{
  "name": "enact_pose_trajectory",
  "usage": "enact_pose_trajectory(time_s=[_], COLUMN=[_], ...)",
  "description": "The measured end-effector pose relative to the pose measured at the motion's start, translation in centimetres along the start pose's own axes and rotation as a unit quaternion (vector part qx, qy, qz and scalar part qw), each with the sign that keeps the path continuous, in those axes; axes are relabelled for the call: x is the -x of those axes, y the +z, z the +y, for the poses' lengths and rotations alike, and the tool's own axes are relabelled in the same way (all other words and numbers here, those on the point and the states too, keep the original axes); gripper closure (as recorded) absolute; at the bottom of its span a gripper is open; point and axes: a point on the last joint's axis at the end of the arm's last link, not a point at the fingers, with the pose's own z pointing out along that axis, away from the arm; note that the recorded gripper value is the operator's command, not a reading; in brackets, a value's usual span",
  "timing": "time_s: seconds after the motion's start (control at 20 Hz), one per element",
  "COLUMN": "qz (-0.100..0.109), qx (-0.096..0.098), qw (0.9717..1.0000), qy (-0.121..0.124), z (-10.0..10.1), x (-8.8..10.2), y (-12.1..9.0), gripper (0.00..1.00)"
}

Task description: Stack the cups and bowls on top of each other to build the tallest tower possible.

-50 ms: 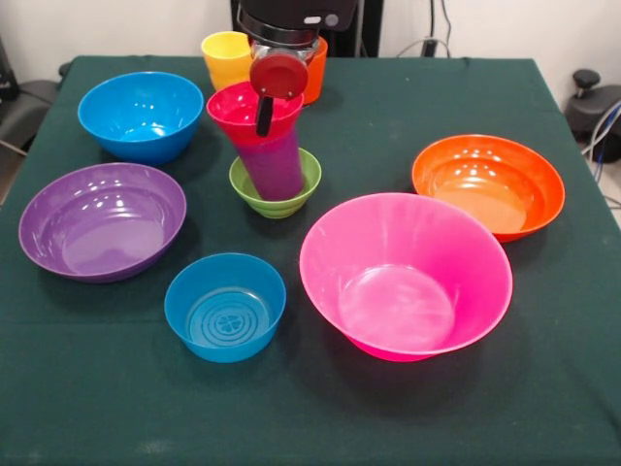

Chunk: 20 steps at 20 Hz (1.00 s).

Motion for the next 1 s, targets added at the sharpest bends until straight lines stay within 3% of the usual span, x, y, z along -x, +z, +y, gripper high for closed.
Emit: enact_pose_trajectory(time_s=[1.0], qz=[-0.001], qx=[0.007], qw=[0.9999], qy=[-0.009], z=[0.45], x=[-1.04], y=[-0.77], gripper=[1.00])
